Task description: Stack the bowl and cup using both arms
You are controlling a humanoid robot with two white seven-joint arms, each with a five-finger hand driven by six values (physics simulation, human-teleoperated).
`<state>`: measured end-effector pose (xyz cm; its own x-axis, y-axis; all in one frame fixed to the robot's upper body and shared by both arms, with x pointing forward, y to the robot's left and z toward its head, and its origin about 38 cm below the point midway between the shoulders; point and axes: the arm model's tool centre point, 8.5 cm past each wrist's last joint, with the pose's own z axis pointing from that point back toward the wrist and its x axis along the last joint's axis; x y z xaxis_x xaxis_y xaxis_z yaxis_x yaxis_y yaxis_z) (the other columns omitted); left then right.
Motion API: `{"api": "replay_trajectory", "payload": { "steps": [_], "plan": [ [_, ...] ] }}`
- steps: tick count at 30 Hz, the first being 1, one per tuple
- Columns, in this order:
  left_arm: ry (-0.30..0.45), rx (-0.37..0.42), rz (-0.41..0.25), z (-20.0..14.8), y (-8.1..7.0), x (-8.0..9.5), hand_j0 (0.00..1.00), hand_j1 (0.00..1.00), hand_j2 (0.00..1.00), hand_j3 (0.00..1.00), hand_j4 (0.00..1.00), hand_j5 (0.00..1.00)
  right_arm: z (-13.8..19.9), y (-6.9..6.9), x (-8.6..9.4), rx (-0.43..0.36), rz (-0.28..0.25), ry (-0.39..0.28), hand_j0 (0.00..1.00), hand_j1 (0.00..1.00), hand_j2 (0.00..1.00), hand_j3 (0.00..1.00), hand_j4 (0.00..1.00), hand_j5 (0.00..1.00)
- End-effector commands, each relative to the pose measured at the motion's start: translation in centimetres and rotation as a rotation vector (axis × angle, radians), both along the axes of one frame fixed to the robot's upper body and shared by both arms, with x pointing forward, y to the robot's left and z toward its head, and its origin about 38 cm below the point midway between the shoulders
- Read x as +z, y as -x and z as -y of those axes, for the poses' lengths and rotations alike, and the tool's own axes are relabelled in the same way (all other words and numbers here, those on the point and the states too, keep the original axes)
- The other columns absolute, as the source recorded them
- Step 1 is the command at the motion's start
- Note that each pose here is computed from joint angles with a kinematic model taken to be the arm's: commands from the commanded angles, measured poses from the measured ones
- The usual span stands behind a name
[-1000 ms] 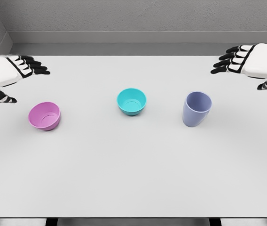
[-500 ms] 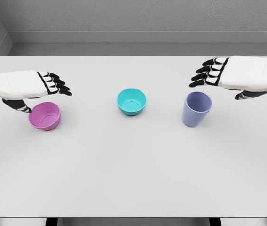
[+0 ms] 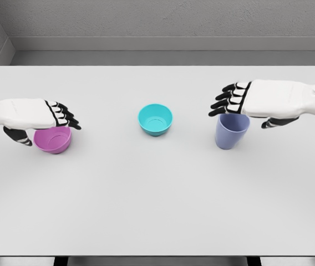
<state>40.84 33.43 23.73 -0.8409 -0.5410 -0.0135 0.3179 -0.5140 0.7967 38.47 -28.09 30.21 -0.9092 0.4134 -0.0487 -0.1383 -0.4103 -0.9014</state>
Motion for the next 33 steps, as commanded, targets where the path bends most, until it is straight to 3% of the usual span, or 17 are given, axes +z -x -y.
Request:
{"api": "replay_trajectory", "payload": {
  "steps": [1,25,33],
  "plan": [
    [0.0,0.002,-0.019,0.1,-0.1,-0.7,1.0,1.0,1.0,1.0,1.0,1.0,0.1,-0.1,-0.3,-0.005,-0.011,-0.002,1.0,1.0,1.0,1.0,1.0,1.0],
    [-0.004,0.051,-0.045,-0.6,-1.3,-2.4,1.0,1.0,1.0,1.0,1.0,1.0,0.1,-0.7,-1.1,-0.018,-0.031,-0.002,1.0,1.0,1.0,1.0,1.0,1.0],
    [-0.006,0.067,-0.049,-1.1,-1.5,-2.6,1.0,1.0,1.0,1.0,1.0,1.0,1.1,-2.1,-1.5,-0.068,-0.047,-0.019,1.0,1.0,1.0,1.0,1.0,1.0]
  ]
}}
